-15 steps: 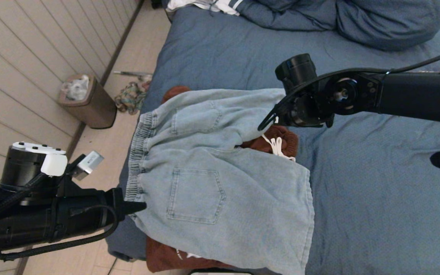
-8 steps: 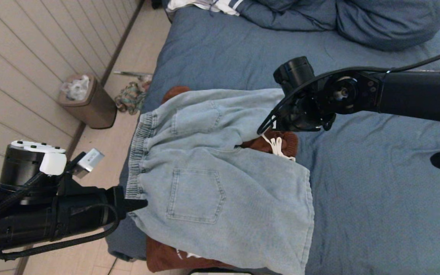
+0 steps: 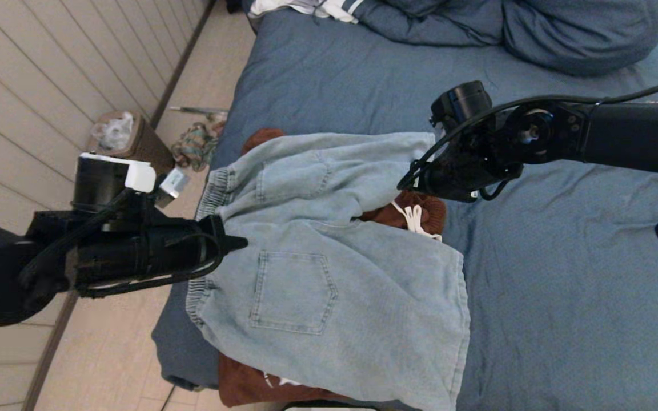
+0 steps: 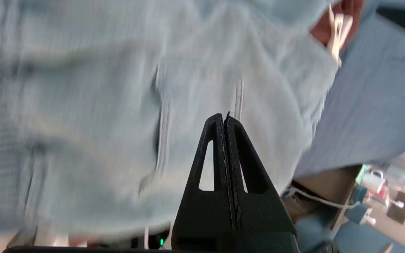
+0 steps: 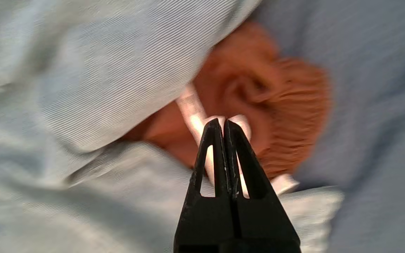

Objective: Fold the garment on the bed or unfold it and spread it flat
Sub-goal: Unford the blue shorts

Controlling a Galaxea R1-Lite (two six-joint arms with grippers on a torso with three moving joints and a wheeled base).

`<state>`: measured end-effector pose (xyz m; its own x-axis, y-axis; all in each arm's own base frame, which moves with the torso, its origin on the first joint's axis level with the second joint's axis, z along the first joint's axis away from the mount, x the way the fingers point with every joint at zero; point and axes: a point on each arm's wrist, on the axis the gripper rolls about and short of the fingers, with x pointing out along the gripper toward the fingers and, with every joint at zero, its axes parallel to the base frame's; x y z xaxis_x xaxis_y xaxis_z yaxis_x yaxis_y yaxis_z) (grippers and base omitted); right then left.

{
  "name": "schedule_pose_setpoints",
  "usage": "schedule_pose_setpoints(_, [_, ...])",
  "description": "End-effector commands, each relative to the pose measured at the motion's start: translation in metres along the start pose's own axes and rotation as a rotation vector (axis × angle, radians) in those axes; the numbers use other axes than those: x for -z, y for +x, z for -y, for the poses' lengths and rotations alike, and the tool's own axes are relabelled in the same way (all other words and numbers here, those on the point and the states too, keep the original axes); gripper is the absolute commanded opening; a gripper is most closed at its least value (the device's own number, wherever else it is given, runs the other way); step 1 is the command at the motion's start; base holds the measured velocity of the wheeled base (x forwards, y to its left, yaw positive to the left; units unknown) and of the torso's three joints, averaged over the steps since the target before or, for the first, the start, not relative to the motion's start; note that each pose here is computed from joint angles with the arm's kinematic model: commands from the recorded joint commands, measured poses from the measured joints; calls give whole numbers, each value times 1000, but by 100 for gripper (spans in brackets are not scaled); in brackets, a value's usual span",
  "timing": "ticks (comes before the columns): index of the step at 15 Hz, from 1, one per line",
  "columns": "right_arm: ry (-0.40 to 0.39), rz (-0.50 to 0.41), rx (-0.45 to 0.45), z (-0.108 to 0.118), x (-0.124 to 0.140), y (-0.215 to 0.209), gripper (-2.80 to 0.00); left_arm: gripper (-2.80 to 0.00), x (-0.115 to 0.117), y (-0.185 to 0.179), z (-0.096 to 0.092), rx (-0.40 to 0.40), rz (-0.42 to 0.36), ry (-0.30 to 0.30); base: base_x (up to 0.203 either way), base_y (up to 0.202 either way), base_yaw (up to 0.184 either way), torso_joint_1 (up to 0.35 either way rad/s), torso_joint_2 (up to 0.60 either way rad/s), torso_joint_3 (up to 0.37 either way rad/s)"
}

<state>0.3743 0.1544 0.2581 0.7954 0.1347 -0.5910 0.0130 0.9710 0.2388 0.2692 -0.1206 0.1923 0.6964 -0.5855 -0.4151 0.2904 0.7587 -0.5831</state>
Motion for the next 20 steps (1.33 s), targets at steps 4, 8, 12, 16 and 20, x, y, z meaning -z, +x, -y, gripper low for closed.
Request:
schedule_pose_setpoints(4, [-9, -28, -111, -17, 5, -11, -280, -280, -25, 46, -1, 2, 6, 44, 0, 0, 0, 0, 0, 0])
schedule_pose_setpoints(8, [8, -24, -110, -19, 5, -10, -280, -280, -27, 71, -8, -13, -18, 35, 0, 0, 0, 0, 0, 0])
schedule_pose_setpoints(12, [2, 22, -96, -7, -2, 9, -280, -280, -26, 92, -15, -31, -33, 31, 0, 0, 0, 0, 0, 0])
schedule_pose_setpoints(16, [-9, 9, -100, -11, 6, 34, -280, -280, -24, 100, -20, -42, -50, 26, 0, 0, 0, 0, 0, 0])
schedule_pose_setpoints(20, [1, 11, -103, -11, 6, 32, 0, -280, -21, 96, -22, -100, -27, 26, 0, 0, 0, 0, 0, 0])
